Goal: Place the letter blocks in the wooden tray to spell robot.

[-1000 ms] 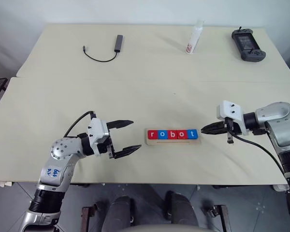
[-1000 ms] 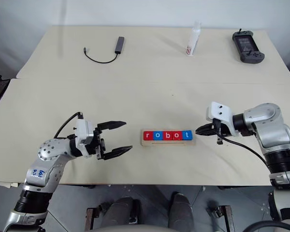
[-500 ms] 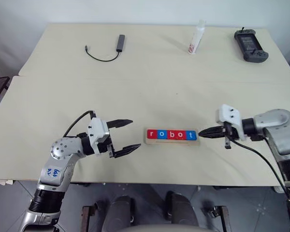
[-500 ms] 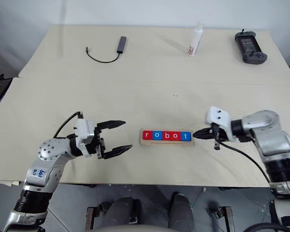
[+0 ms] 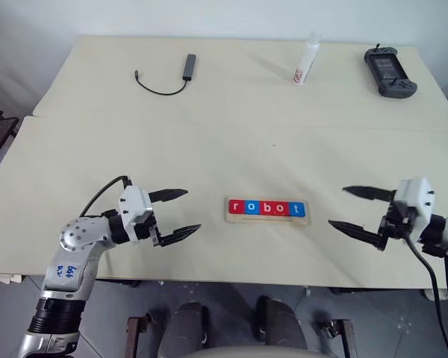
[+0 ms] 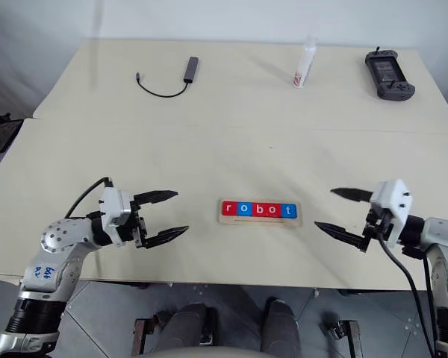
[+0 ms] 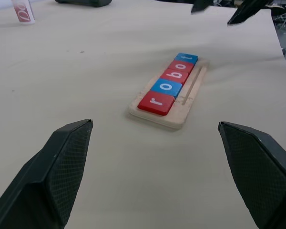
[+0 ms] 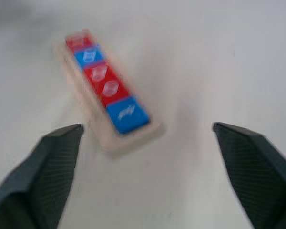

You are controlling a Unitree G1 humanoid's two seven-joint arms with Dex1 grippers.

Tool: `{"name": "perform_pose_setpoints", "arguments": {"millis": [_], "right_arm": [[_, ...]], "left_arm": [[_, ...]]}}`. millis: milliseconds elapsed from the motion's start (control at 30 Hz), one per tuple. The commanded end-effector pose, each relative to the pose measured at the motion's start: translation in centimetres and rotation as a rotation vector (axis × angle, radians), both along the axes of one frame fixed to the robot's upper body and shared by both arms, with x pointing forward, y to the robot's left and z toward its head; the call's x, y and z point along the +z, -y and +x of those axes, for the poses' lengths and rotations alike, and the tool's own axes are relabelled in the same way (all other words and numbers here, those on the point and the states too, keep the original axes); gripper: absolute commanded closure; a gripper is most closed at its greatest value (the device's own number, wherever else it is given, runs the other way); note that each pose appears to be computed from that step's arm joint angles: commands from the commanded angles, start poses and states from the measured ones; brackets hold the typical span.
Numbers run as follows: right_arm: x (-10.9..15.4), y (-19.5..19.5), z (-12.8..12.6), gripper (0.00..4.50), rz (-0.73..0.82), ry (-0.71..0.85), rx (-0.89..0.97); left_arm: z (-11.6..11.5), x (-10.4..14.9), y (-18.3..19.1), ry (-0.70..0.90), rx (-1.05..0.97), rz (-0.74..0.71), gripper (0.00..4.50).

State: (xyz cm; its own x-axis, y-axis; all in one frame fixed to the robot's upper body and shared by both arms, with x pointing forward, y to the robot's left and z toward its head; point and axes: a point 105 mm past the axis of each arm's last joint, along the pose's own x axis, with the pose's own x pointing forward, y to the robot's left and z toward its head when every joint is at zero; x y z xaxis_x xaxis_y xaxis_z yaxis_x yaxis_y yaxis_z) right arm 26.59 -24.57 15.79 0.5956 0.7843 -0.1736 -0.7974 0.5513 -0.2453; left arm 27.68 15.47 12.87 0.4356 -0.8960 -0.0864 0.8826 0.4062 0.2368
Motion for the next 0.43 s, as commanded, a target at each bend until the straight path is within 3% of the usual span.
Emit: {"name": "perform_pose_setpoints", "arguments": {"millis": [33, 200, 433], "right_arm": [[1.3, -0.1, -0.8, 0.05, 0.046, 0.03, 0.025], [1.3, -1.8, -1.1, 0.05, 0.054, -0.005, 0.104], [0.5, -1.0, -0.7, 0.05, -0.022, 0.004, 0.099]], "left_arm": [[0.0, 0.8, -1.9, 0.021, 0.032, 0.006, 0.0], [0.1, 1.1, -2.2, 0.059, 0.013, 0.031, 0.0], [0.2, 1.7, -2.6, 0.089, 0.043, 0.017, 0.0]]}}
